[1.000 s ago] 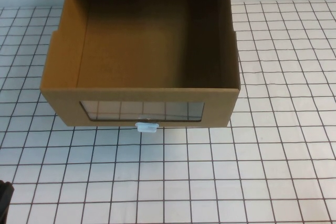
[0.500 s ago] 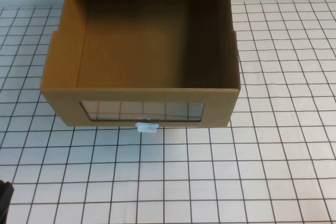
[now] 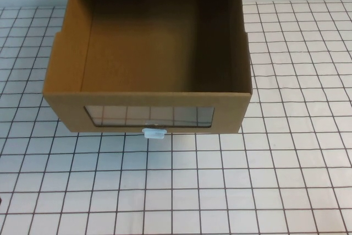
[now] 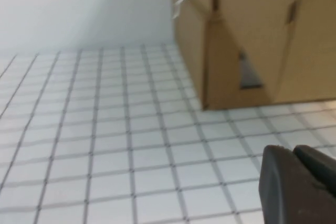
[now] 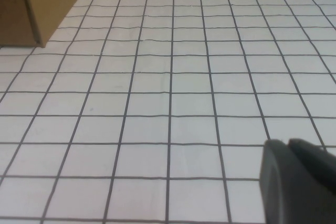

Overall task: Open the shoe box
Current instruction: 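Pull the top drawer of the cardboard box fully open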

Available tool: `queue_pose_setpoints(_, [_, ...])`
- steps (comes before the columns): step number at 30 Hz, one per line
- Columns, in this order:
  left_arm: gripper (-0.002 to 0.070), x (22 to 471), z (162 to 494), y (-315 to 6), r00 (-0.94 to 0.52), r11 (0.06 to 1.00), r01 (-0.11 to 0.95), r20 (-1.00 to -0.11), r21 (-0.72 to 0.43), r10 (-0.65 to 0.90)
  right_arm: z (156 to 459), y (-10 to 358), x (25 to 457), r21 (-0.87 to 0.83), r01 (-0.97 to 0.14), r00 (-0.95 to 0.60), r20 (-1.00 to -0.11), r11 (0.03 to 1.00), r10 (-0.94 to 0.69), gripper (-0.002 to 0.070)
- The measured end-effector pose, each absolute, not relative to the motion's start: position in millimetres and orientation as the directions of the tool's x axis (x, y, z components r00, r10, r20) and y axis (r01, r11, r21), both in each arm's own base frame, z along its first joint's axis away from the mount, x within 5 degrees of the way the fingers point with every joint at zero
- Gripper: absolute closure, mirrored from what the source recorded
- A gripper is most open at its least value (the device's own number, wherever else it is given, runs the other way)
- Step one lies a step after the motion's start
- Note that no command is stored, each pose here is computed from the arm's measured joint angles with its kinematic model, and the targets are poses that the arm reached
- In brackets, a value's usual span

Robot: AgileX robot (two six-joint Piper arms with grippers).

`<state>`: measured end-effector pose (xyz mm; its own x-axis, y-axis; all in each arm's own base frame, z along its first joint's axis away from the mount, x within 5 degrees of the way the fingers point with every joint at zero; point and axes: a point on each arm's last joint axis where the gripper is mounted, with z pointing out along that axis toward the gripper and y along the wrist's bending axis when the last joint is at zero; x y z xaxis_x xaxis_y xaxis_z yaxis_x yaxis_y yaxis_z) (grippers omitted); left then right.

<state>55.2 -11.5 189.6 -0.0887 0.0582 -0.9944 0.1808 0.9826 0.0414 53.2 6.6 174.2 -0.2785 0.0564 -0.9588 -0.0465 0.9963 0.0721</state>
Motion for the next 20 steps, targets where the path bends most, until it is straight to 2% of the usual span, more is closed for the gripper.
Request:
queue_pose_setpoints(8, [0.0677,52.9,173.4,-6.8,-0.263,0.989,0.142,-0.961,0.046,0.082,174.0,6.6,53.1,0.072,-0.047,-0.28,-0.958,0.996,0.056,0.069])
queue_pose_setpoints(20, [0.0677,52.7,172.7,-6.5,-0.267,0.986,0.149,-0.957,0.08,0.118,173.9,6.7,53.1,0.074,-0.047,-0.282,-0.958,0.996,0.058,0.0689])
